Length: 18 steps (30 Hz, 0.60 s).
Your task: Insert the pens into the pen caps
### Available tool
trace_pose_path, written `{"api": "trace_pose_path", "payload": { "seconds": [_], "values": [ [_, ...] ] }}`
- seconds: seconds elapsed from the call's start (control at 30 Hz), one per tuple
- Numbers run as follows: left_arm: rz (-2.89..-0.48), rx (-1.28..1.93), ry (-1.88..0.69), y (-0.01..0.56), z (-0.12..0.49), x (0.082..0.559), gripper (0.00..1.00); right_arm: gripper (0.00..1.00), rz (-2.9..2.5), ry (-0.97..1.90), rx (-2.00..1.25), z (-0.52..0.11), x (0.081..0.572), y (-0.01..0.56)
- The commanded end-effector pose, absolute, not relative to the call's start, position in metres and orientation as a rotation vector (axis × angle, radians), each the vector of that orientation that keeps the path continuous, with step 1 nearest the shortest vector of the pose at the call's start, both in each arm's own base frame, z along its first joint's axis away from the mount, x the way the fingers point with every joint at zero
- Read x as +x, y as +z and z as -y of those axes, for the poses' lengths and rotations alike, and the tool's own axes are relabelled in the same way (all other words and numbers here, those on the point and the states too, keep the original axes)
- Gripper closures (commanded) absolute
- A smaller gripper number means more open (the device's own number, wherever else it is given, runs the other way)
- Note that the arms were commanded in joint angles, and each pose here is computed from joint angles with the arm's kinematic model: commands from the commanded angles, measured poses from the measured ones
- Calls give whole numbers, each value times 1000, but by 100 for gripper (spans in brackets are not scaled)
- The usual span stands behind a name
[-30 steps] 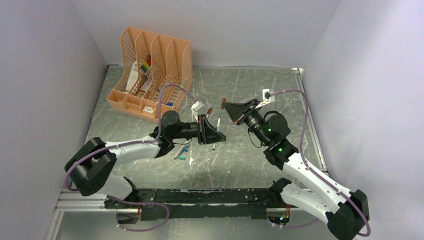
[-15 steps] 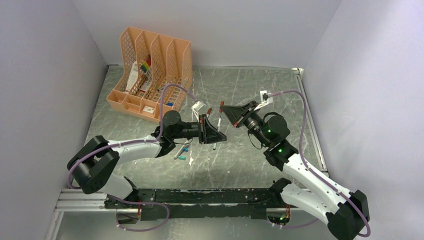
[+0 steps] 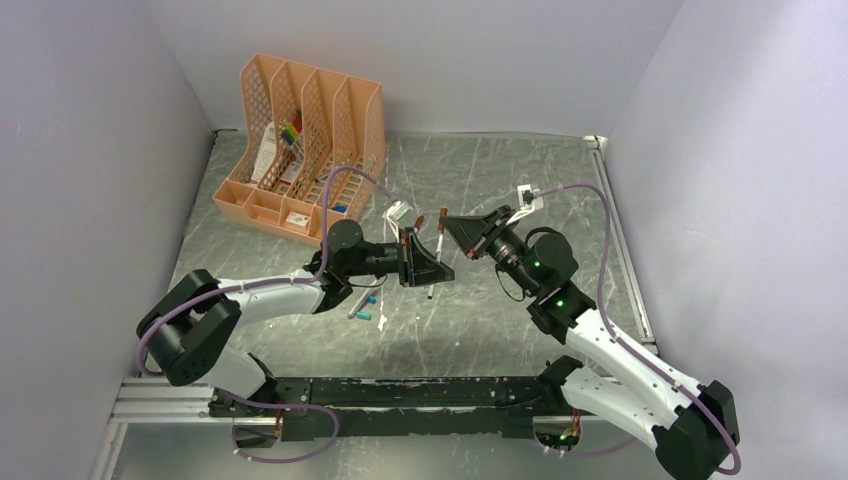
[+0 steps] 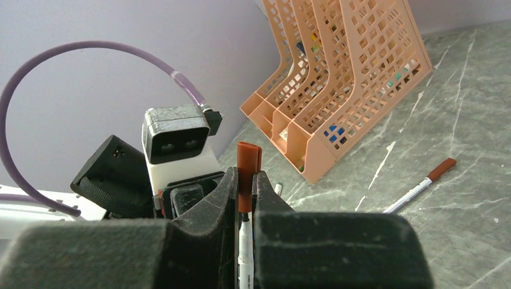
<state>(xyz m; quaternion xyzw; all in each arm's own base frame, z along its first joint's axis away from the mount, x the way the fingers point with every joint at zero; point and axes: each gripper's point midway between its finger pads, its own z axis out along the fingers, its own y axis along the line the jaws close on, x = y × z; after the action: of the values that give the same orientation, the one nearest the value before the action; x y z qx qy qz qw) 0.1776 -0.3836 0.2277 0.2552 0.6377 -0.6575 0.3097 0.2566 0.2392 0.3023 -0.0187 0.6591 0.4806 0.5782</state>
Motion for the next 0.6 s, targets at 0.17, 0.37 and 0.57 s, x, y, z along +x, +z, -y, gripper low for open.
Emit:
{"api": "trace_pose_path", "payload": {
  "seconds": [0.17, 0.37, 0.57],
  "values": [
    [-1589, 689, -1717, 253, 384, 179, 93, 100, -1531, 1119, -56, -237, 255, 302],
    [-1585, 670, -1719, 253, 384, 180, 93, 100, -1532, 1114, -63, -236, 253, 305],
    [-1579, 676, -1682, 258, 388, 190, 93, 100, -1557, 1125, -77, -236, 247, 295]
  ]
}}
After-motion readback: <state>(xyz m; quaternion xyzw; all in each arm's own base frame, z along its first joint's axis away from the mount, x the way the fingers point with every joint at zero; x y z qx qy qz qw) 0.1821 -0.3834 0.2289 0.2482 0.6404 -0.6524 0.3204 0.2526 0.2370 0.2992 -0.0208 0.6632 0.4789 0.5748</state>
